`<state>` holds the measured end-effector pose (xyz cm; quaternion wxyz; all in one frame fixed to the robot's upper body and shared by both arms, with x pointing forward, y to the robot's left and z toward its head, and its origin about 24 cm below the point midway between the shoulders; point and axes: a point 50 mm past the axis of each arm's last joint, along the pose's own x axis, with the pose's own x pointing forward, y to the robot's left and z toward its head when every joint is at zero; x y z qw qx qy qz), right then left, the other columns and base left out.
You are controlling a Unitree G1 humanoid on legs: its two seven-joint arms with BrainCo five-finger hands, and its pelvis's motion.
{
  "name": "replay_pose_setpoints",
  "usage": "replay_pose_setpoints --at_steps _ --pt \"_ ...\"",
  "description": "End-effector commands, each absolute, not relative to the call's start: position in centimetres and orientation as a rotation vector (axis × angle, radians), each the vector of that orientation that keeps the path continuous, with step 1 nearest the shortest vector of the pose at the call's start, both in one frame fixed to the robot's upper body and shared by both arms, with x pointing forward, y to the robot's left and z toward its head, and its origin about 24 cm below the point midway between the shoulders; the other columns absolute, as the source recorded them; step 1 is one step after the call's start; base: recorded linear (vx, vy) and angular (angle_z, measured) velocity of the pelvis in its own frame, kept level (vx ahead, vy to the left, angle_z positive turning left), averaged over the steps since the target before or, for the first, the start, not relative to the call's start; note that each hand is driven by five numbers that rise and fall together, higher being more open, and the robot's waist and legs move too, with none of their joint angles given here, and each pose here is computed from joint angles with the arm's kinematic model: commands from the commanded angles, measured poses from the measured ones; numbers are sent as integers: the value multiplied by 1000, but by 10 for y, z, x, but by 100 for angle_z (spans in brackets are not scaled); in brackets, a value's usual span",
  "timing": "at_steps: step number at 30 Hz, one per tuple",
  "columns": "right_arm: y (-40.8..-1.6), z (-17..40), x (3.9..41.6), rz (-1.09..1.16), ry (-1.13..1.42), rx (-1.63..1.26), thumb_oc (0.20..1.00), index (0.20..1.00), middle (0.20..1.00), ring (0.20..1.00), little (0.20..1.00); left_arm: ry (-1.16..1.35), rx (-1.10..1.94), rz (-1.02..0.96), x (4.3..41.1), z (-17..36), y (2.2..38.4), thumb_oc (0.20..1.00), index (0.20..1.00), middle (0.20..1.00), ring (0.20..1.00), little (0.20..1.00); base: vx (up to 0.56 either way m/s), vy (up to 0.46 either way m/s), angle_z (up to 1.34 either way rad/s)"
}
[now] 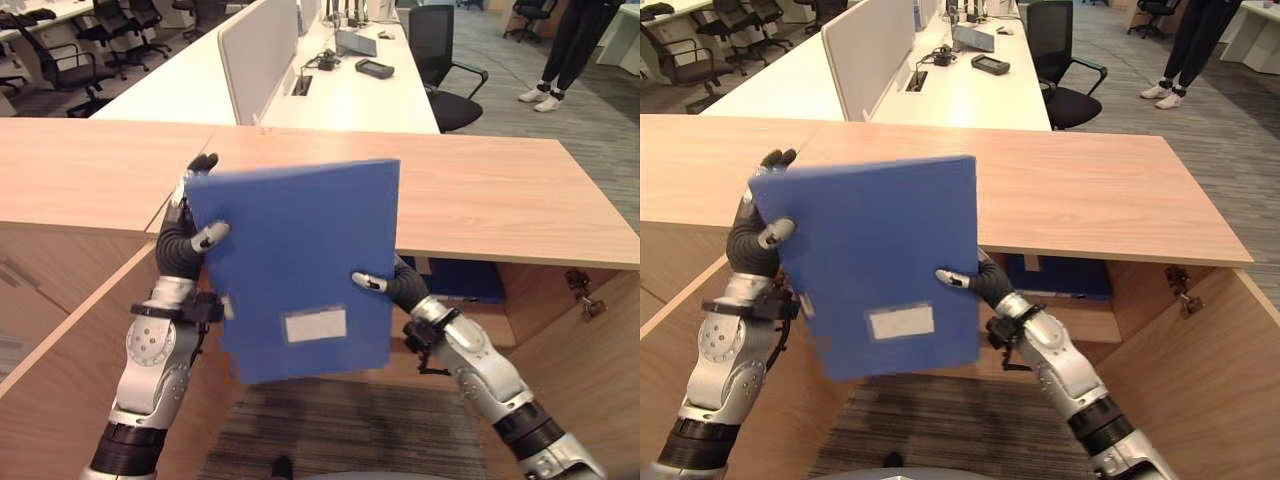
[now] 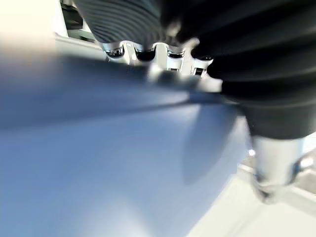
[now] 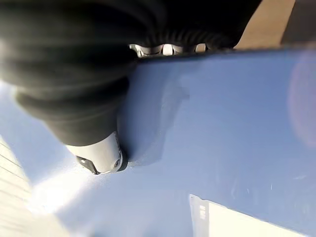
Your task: Put the empty folder in the office cabinet
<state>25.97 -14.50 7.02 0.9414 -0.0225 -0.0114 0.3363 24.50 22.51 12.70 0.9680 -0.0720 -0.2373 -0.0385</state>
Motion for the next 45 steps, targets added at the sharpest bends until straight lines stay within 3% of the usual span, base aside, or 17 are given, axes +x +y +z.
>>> replay_pose_setpoints --at_steps 1,5,8,10,15,21,24,29,34,40,45 --pt "-140 98 258 750 -176 -41 200 200 200 200 200 -588 -221 -125 248 143 241 1000 1000 1000 1000 1000 0 0 0" --pt "-195 86 257 501 -134 -572 200 200 200 200 200 -264 -440 81 220 47 276 1000 1000 1000 1000 1000 -3 14 -1" --pt "-209 71 253 403 -79 -670 200 200 200 200 200 -6 -417 156 199 -5 285 1000 1000 1000 1000 1000 -16 12 0" --pt "-214 37 242 409 75 -713 200 200 200 200 200 374 -259 119 159 -62 285 1000 1000 1000 1000 1000 -50 21 3" --pt "-216 -4 226 430 261 -746 200 200 200 200 200 722 -89 36 120 -112 268 1000 1000 1000 1000 1000 5 8 4" --pt "-230 -52 204 409 484 -866 200 200 200 200 200 855 34 -89 108 -131 241 1000 1000 1000 1000 1000 -29 8 1" --pt "-235 -79 187 333 628 -740 200 200 200 200 200 885 58 -63 106 -135 244 1000 1000 1000 1000 1000 0 0 0" --pt "-234 -87 191 175 654 -505 200 200 200 200 200 924 66 -10 101 -138 252 1000 1000 1000 1000 1000 0 0 0" --pt "-234 -86 199 67 618 -303 200 200 200 200 200 958 83 -13 93 -141 254 1000 1000 1000 1000 1000 0 0 0" --pt "-239 -70 219 -155 440 192 200 200 200 200 200 1002 115 -79 79 -145 250 1000 1000 1000 1000 1000 0 0 0" --pt "-240 -59 230 -240 318 421 200 200 200 200 200 1016 132 -120 72 -145 249 1000 1000 1000 1000 1000 0 0 0"
